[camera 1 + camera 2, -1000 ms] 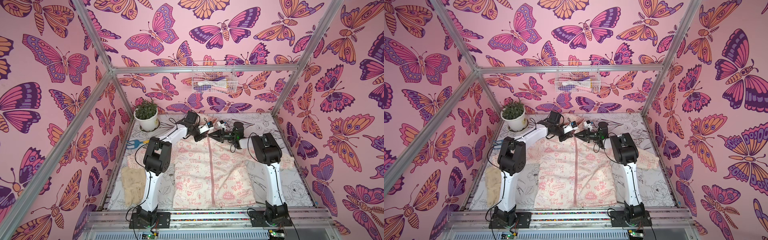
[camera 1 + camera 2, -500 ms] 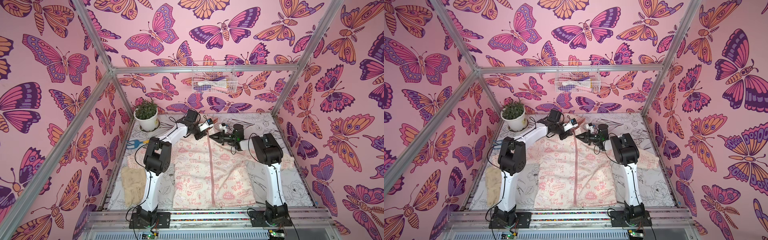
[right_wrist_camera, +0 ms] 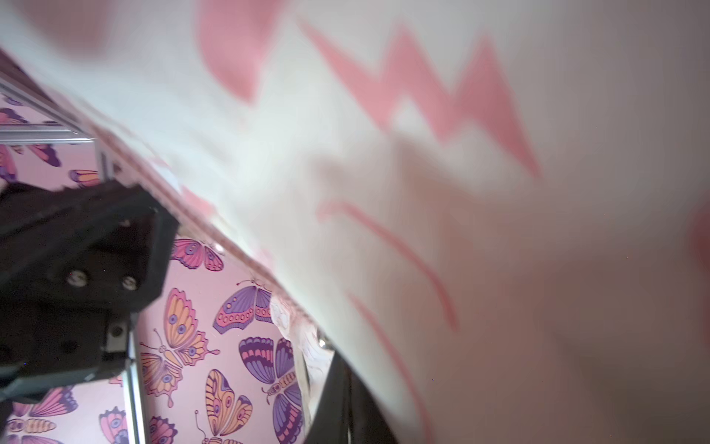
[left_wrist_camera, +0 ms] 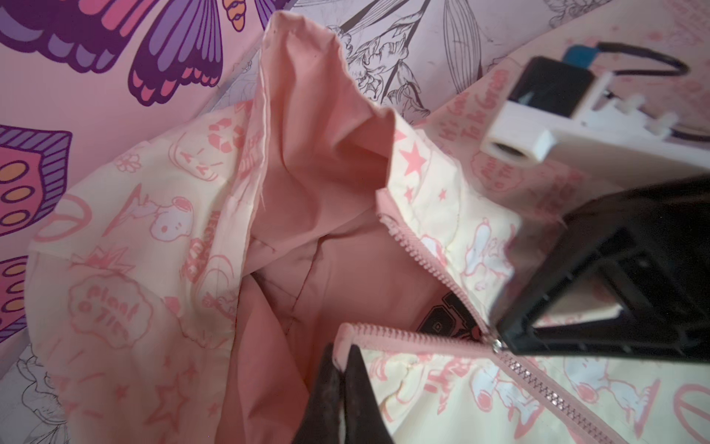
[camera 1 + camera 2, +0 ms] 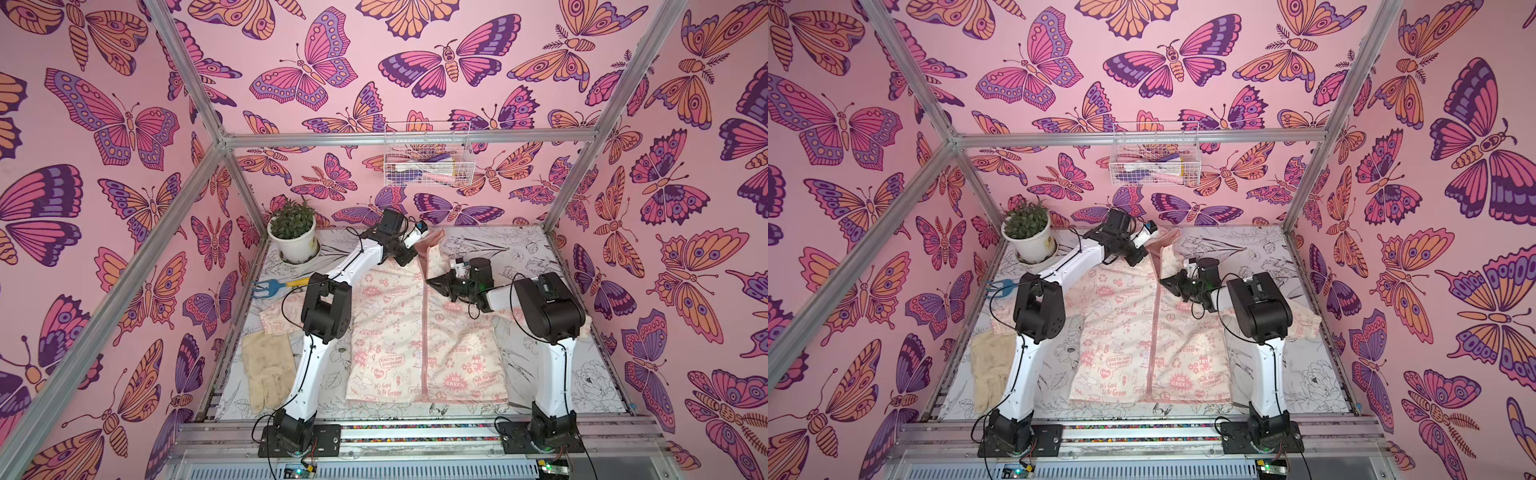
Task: Unzip the jacket
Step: Unzip the zipper on the jacket.
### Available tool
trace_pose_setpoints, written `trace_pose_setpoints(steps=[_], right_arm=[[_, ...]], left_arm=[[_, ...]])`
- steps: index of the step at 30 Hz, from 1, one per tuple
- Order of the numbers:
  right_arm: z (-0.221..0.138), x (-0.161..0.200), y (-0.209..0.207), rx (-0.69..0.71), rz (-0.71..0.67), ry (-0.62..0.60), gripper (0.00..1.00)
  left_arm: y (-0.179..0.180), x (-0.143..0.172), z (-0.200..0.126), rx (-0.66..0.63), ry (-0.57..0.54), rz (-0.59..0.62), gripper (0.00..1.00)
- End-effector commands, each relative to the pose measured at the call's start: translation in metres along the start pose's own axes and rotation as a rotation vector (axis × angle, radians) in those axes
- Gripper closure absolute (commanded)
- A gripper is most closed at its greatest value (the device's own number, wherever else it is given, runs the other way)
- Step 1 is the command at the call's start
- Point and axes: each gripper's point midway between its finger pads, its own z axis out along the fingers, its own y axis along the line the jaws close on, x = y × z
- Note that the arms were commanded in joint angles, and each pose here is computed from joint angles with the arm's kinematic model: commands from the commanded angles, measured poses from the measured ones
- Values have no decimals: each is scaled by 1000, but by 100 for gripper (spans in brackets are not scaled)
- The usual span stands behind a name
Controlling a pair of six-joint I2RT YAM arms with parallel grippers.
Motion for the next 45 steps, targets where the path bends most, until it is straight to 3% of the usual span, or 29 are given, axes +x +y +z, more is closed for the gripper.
trace_pose_setpoints(steps=[1,8,15,20,29,37,45], right_arm=[[-10,34,-43,224,38,50,100],[-35,72,-53,450,-18,68,100],[-52,126,-60,569,-4,107,100],[-62,171,-66,570,28,183,100],[-104,246,-84,729,-42,279,100],[-141,276,-76,777,-86,284,100],[-170,321,-107,829,-28,341,100]], left_arm=[[33,5,3,-116,21,5,100],[34,22,20,-121,74,-3,100],[40,25,36,-121,94,-48,100],[53,25,37,-178,103,-64,100],[83,28,36,-282,106,-92,100],[102,25,33,-345,88,-117,100],[115,30,35,-374,81,-134,100]])
